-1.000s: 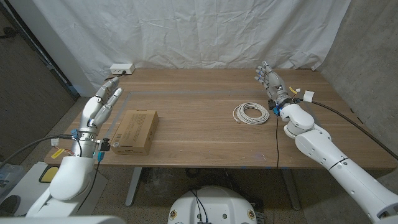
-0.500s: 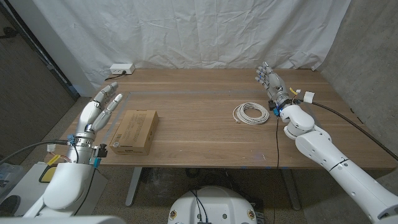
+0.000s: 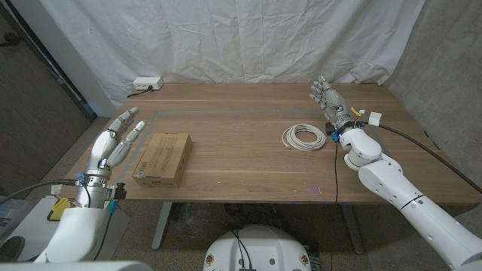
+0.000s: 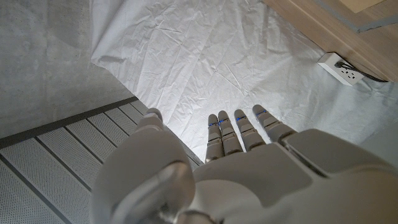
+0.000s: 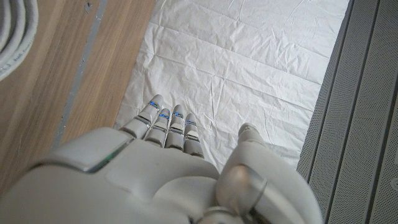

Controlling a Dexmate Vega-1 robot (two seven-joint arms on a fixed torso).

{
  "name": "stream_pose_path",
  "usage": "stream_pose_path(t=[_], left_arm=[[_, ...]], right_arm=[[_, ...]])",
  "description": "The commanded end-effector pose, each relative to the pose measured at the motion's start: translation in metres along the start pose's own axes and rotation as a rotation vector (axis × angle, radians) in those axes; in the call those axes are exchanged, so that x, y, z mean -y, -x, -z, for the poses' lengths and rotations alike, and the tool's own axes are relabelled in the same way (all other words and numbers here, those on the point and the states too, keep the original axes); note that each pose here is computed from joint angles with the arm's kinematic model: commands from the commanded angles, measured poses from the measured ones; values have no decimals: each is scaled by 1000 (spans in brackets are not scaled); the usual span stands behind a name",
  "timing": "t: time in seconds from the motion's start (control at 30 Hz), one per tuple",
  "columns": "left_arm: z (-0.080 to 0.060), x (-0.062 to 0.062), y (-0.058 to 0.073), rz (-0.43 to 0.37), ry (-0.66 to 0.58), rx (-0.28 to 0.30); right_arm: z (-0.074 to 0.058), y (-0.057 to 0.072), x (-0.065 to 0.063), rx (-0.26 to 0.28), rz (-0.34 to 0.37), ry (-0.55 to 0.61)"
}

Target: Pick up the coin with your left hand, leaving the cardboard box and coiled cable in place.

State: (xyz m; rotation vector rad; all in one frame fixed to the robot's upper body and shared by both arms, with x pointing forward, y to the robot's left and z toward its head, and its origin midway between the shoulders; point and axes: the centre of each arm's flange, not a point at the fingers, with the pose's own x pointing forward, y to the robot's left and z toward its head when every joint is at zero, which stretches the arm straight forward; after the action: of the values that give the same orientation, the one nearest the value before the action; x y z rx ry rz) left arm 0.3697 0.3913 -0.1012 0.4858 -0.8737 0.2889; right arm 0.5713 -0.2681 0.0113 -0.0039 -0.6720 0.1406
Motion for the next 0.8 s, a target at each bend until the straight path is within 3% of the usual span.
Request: stream_pose_path(t=[0.03, 0.3, 0.57, 0.8], left_arm=[[0, 1, 17, -1, -37, -42], [1, 1, 29, -12, -57, -55], [1, 2, 44, -57, -167, -94], [-4, -1, 49, -47, -170, -95]], right_arm=[[0, 4, -2, 2, 4, 2], [-3, 4, -4, 1, 1, 9], [-5, 0, -6, 7, -5, -6], [-11, -3, -10, 14, -19, 4]])
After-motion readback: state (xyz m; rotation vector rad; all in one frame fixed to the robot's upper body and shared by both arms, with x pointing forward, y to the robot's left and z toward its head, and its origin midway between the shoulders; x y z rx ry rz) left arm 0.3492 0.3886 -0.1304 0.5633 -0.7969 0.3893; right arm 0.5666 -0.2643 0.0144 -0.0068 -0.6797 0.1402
